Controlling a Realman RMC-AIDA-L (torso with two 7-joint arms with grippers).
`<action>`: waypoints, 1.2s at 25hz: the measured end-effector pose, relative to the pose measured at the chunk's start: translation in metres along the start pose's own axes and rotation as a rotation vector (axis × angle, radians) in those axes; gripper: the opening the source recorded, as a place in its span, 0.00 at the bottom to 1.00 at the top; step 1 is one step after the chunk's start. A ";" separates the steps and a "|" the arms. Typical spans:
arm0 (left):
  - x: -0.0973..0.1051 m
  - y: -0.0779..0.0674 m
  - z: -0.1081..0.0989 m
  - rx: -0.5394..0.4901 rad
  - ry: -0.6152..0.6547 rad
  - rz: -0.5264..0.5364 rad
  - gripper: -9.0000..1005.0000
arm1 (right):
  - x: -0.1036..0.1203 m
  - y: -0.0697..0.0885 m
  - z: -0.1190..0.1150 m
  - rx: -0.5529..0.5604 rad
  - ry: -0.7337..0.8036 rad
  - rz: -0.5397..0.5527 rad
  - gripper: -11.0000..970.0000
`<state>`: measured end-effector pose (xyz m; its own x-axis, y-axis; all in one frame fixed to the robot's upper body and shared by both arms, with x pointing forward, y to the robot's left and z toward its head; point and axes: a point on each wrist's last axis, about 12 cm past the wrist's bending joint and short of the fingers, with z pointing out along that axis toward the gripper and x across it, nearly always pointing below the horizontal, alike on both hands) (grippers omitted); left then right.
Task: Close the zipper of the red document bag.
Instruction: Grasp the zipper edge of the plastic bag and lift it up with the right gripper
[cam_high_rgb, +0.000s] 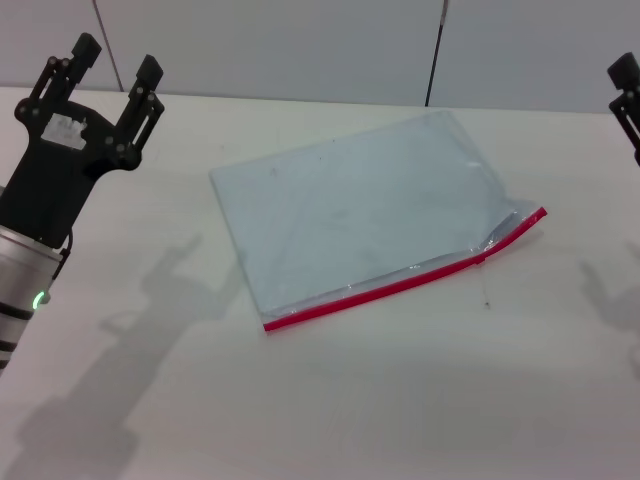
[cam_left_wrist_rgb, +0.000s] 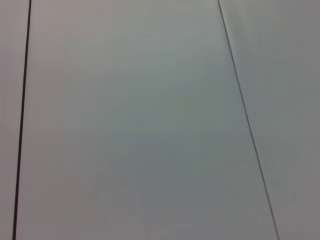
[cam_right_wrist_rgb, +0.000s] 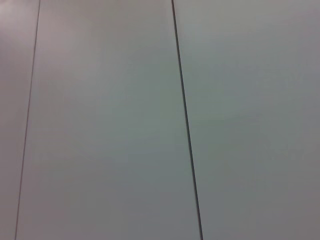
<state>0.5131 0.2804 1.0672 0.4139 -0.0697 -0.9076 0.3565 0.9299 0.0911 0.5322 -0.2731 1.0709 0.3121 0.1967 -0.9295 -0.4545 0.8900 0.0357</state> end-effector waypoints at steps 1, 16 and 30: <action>0.000 0.000 0.000 0.000 0.000 0.000 0.66 | 0.000 0.000 0.000 0.001 0.003 0.000 0.77; 0.000 0.001 -0.001 -0.001 0.002 0.005 0.66 | 0.015 -0.018 0.022 0.001 0.203 0.181 0.76; 0.000 0.002 -0.001 -0.002 0.002 0.006 0.66 | 0.033 -0.054 0.033 0.046 0.678 0.358 0.76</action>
<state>0.5127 0.2826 1.0671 0.4144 -0.0636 -0.9079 0.3527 0.9308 0.0957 0.5945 -0.3009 1.0502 -0.4339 0.1943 -0.8798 -0.3915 0.8388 0.3783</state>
